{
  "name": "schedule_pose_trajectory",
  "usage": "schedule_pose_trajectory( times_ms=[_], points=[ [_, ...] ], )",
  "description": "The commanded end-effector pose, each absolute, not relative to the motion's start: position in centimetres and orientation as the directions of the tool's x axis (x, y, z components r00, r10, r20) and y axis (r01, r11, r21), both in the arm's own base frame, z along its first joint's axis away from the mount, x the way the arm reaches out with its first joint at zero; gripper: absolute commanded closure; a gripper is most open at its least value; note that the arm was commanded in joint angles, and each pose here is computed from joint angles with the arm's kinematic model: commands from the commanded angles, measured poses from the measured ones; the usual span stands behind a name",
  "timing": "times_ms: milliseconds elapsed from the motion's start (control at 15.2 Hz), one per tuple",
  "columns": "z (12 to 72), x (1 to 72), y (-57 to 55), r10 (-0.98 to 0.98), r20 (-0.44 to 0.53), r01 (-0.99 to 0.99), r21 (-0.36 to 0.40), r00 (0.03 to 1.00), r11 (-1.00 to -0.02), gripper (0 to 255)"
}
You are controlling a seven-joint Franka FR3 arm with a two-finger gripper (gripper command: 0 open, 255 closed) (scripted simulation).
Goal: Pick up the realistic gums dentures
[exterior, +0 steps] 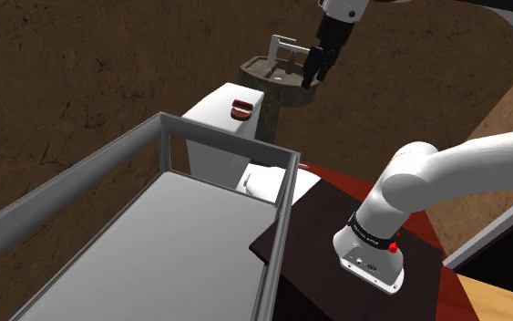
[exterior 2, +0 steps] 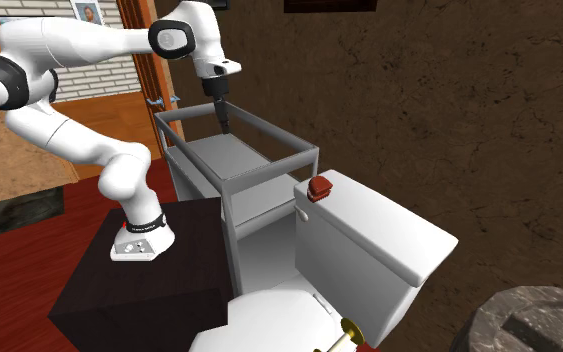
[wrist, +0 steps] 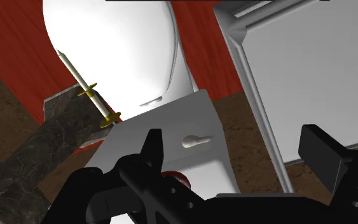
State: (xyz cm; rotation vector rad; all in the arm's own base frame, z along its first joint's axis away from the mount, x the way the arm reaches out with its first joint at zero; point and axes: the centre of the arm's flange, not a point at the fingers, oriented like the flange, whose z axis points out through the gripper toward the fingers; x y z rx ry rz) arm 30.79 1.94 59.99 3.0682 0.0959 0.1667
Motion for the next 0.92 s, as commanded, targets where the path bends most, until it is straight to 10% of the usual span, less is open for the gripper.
schedule_pose_trajectory(
  times_ms=[0, 858],
  points=[
    [60.0, 30.8, 1.9, 0.066, 0.106, 0.059, 0.071, 0.992, -0.996, 0],
    [52.9, 46.7, -0.9, -0.011, 0.074, -0.016, 0.065, 0.997, -0.998, 0]
  ],
)
